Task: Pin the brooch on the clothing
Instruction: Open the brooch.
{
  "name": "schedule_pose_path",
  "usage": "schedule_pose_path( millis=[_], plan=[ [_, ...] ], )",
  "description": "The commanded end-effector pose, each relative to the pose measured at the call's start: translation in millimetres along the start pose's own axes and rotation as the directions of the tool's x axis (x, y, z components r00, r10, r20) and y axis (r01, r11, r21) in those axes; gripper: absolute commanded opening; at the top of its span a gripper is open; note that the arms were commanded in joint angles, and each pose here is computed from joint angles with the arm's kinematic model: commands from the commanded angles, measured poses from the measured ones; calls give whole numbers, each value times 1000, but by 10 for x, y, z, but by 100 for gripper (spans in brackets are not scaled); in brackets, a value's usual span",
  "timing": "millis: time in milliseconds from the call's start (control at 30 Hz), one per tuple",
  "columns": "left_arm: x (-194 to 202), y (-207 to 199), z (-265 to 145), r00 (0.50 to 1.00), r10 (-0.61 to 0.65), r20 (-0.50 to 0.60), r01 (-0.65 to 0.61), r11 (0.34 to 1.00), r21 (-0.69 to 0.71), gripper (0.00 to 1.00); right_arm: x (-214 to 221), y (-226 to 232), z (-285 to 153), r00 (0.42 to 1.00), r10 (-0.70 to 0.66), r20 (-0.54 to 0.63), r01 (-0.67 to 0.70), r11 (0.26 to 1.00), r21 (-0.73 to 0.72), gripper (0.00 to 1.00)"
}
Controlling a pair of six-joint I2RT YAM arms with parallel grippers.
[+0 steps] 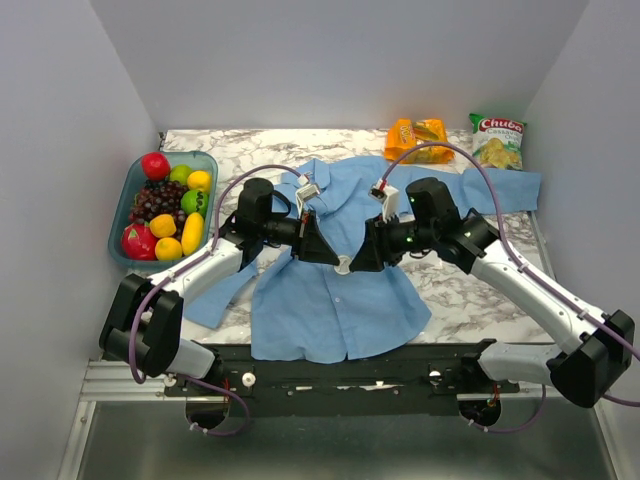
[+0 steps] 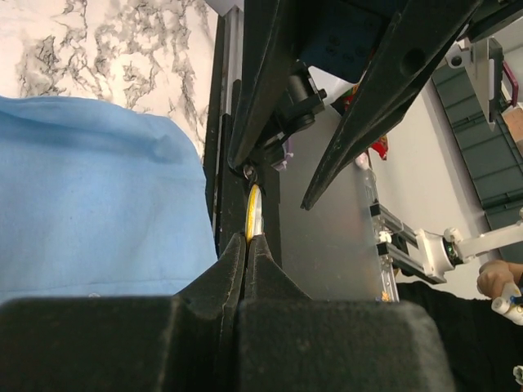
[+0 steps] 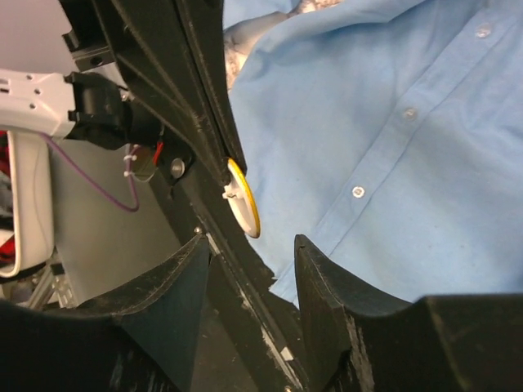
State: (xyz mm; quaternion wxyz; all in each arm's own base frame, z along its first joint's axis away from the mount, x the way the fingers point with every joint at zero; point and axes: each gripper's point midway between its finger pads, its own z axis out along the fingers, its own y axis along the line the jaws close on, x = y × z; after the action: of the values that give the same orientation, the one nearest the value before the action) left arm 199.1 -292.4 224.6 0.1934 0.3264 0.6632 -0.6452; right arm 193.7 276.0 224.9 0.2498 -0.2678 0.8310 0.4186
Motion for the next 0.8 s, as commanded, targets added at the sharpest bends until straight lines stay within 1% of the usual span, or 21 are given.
schedule_pose_path(
  millis=[0,167,300,433,533,767],
  plan=[
    [23,-71,4,1000,15,-16,-14,999,39,0,7,178,68,1000,-27,-6,26,994,-102,53],
    [39,-73,6,1000,10,-17,-10,999,39,0,-7,214,142,1000,-22,-6,21,992,-122,51],
    [33,-79,10,1000,13,-17,-13,999,41,0,-31,216,178,1000,-27,-3,27,992,-119,48],
    [30,-91,8,1000,16,-17,-15,999,42,0,-37,212,197,1000,-29,-3,29,993,-115,40],
    [35,-91,12,1000,13,-17,-12,999,42,0,-38,215,209,1000,-26,-3,25,993,-115,38],
    [31,-110,18,1000,16,-16,-15,999,46,0,-37,211,252,1000,-26,0,25,993,-112,35]
  ],
)
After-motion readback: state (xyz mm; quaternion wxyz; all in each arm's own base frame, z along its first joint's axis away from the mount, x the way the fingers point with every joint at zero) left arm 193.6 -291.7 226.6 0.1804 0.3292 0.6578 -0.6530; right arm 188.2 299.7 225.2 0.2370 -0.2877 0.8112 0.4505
